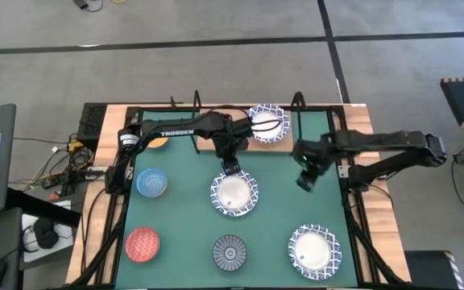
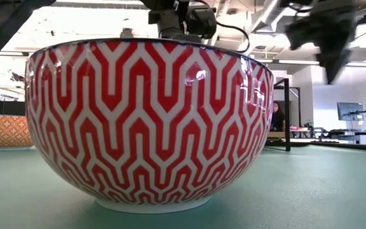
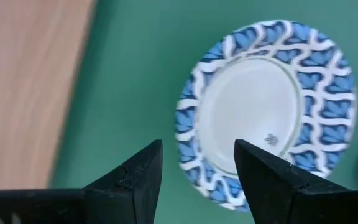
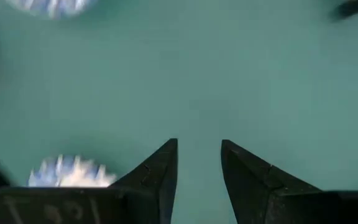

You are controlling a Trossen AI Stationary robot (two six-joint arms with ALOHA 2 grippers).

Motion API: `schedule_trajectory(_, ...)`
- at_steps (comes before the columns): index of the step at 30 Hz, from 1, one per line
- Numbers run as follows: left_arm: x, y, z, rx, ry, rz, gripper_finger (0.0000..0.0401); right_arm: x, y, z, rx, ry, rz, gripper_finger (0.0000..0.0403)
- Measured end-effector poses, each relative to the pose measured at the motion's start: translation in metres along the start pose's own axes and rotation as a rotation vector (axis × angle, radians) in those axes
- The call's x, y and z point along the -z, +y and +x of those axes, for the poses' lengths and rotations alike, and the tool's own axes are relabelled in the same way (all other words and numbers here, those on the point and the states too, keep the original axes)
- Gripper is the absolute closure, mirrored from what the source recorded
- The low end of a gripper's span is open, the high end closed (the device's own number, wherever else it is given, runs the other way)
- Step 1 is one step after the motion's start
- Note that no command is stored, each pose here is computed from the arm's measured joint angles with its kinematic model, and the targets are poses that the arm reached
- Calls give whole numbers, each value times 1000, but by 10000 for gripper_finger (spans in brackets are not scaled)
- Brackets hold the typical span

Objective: Place and stack bowls onto a shelf
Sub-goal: Stack the bottom blue and white bowl on the blue and white bowl on the shelf

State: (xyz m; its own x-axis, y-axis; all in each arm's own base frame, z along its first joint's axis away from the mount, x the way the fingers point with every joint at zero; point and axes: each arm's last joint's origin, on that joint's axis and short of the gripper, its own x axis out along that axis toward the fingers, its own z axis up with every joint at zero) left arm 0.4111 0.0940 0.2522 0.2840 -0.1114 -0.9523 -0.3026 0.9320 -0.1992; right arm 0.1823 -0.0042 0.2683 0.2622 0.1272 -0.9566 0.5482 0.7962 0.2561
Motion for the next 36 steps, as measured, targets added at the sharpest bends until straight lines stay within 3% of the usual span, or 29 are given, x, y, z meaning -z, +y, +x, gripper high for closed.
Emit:
schedule_trajectory(7,2,-27,4,24,-12,31,218,49,12,25,-99,85,-251,211)
schedule_trajectory(15,0,-54,8,59,-78,-2,218,78,30,57,-215,112,-389,152)
schedule_trajectory(19,-2,-63,8,76,-119,16,218,88,37,73,-254,109,-446,157)
schedule_trajectory(31,-2,-64,8,75,-121,42,218,106,46,115,-258,173,-404,187)
schedule_trajectory(36,-1,-64,8,69,-105,61,218,108,49,127,-215,205,-353,232)
